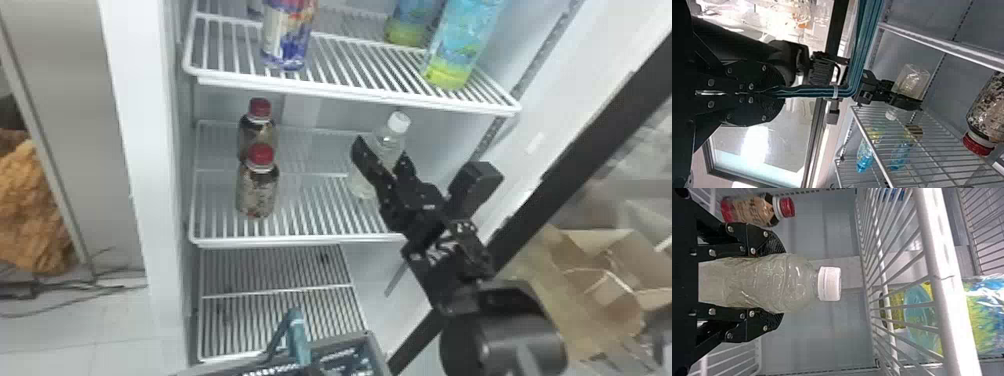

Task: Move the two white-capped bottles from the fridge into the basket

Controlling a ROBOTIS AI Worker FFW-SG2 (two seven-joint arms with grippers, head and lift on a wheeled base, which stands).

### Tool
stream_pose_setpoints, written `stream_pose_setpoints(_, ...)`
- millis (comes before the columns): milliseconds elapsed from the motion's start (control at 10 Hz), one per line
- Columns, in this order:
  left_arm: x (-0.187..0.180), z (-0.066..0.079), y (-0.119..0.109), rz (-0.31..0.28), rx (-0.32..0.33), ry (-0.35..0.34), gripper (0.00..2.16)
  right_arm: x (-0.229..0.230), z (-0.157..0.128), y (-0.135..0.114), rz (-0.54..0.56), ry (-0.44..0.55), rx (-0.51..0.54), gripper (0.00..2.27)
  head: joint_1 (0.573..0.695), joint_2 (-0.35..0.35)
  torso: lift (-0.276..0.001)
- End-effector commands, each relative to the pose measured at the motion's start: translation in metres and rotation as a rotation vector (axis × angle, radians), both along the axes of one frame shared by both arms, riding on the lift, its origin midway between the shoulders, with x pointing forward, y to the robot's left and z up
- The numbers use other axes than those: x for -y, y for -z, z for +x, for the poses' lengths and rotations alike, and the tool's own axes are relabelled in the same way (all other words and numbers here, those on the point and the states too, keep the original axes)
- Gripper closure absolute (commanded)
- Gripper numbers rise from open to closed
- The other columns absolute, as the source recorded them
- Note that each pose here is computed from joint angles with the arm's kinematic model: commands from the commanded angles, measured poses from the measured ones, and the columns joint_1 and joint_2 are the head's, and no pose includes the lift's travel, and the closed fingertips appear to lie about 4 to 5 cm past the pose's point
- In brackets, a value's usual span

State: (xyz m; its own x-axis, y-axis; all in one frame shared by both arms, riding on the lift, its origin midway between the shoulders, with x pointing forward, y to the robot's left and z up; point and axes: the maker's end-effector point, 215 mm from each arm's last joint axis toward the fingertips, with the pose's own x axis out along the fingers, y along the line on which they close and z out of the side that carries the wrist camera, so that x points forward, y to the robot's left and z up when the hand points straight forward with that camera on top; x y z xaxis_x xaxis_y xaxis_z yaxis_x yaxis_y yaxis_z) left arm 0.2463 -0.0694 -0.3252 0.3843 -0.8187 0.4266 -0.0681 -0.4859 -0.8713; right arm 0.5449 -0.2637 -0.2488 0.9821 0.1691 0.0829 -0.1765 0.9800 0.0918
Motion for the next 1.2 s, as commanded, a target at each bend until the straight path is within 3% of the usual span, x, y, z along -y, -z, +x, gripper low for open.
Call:
stream_pose_setpoints(0,-0.001,0.001,0.0,0.001,0.0,-0.004,1.12,-0.005,-0.023,0.003,0.013,-0.013,-0.025,0.82,0.695,-0.35,-0.26)
stream_pose_setpoints(500,-0.003,0.002,0.001,0.002,-0.001,-0.009,1.12,-0.045,-0.1,-0.032,0.083,-0.106,-0.036,0.82,0.695,-0.35,-0.26)
stream_pose_setpoints(800,-0.006,0.003,0.003,0.004,-0.004,-0.02,1.12,-0.034,-0.137,-0.049,0.087,-0.073,-0.045,0.82,0.695,-0.35,-0.26)
stream_pose_setpoints(1100,-0.006,0.003,0.003,0.004,-0.004,-0.02,1.12,-0.045,-0.175,-0.049,0.081,-0.085,-0.138,0.82,0.695,-0.35,-0.26)
